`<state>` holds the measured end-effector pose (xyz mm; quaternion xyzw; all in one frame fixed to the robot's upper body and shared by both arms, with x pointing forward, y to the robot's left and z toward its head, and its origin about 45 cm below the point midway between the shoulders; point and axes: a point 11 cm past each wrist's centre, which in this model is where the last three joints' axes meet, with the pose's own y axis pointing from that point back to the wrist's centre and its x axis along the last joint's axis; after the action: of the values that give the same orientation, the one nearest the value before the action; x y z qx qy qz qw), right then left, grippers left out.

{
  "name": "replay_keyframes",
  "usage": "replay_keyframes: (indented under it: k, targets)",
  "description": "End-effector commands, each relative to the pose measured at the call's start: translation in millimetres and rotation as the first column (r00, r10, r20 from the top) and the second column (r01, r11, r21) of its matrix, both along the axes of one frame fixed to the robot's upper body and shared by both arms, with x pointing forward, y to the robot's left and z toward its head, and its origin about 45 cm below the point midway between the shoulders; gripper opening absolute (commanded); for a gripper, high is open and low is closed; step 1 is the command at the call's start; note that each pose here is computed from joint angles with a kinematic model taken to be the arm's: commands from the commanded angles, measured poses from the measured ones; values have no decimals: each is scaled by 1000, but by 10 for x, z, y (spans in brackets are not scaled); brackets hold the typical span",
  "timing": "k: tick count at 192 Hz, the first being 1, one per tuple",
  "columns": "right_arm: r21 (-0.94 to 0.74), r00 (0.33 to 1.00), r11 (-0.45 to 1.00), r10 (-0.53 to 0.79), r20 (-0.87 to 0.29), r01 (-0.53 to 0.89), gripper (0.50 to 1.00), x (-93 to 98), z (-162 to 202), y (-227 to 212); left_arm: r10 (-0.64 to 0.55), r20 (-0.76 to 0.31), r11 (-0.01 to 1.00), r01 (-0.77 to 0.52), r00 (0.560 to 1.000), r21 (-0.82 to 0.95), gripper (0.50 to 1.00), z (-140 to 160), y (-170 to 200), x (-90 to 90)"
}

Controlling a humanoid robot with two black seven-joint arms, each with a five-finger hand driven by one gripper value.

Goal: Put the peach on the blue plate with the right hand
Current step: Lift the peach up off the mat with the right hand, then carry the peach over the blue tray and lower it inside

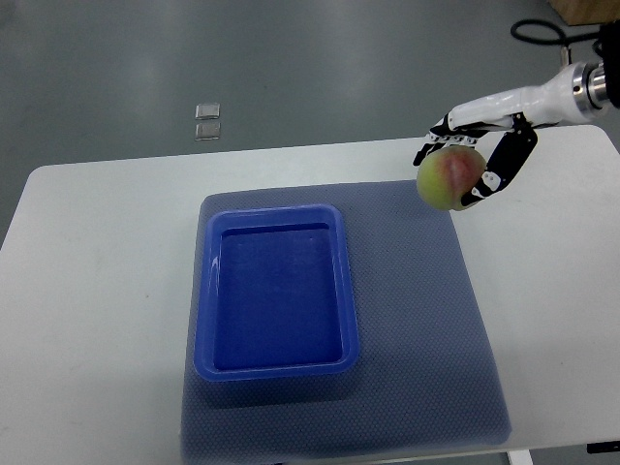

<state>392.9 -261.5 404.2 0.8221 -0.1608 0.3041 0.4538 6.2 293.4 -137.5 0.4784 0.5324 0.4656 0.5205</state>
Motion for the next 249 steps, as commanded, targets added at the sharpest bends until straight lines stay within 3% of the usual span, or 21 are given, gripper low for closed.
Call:
replay_keyframes:
  k: [1,48,49,87,106,140,150,153,172,249]
  targets:
    - [9,998,1000,-28,55,27,500,11,254,-104,-2,0,1000,2,1000,-8,1000,1,-24,0]
    - [-1,999,1000,3,46,-3,500,48,211,55,-6,0,1000,6,1000,-22,1000,2,-53,-2]
    - [-9,999,999,44,30,-44,500,97,136,263,-6,0,1000,6,1000,-22,1000,2,-53,-2]
    - [23,995,997,76,61,-78,500,404,-210,931,-6,-1,1000,6,1000,-17,1000,2,-37,-2]
    - [30,993,993,116,35,-117,500,458,-516,1359,-3,0,1000,3,1000,-19,1000,2,-43,0]
    - [42,986,986,163,-31,-162,500,416,-1104,2003,-2,0,1000,2,1000,-11,1000,1,-16,-1]
    - [42,986,986,163,-31,-162,500,416,-1104,2004,-2,0,1000,2,1000,-11,1000,1,-16,-1]
    - [53,983,983,176,-55,-173,500,342,-1317,2199,-1,0,1000,1,1000,-8,1000,1,-10,1]
    - [69,978,980,191,-78,-186,500,235,-1549,2470,-1,0,1000,1,1000,-10,1000,1,-11,1]
    - [36,984,993,120,-130,-116,500,216,-2054,2215,1,1,1000,-1,1000,-8,1000,1,-10,2]
